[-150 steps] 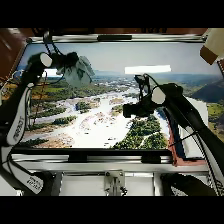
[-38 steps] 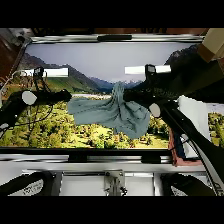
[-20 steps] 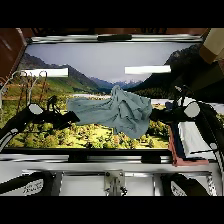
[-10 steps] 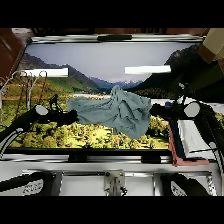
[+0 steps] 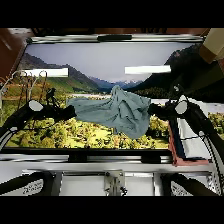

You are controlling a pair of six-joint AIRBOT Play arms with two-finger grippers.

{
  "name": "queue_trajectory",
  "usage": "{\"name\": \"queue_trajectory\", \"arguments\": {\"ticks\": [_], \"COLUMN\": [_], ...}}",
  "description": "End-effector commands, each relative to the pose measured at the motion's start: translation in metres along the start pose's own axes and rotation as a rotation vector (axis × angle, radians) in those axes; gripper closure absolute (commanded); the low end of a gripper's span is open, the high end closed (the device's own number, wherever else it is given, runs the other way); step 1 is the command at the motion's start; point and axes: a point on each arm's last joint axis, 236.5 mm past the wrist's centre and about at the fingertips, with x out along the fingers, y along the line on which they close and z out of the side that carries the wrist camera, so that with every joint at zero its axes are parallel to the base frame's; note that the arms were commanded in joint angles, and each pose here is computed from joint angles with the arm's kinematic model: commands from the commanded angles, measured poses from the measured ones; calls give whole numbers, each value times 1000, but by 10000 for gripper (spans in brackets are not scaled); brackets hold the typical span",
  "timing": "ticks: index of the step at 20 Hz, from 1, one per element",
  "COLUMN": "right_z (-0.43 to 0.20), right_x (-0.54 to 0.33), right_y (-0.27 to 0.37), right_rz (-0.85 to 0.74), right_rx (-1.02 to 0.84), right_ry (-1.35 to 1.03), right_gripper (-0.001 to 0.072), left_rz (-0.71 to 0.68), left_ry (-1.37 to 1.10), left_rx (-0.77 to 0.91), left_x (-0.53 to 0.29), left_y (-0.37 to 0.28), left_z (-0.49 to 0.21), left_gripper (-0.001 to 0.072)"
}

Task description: Fold the shirts.

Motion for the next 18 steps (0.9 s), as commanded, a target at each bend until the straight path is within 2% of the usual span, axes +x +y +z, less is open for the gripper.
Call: {"name": "queue_trajectory", "arguments": {"ticks": [1,5,11,18], "right_z": [-10,0,-20,49], "right_x": [5,19,40,27], "right_y": [3,39,54,55], "right_rz": [12,117,142,199], "right_rx": [9,68,2,142], "right_ry": [43,-13,49,-198], "right_gripper": [156,157,157,157], "left_rz": [-3,-3,-3,-3], "left_ry": [-5,-5,-5,-7], "left_rx": [5,4,4,23], "left_x": [-2,-2,-2,-2], "left_y": [-1,-1,-1,-1], "left_z": [2,2,2,2], "left_gripper": [671,671,671,671]}}
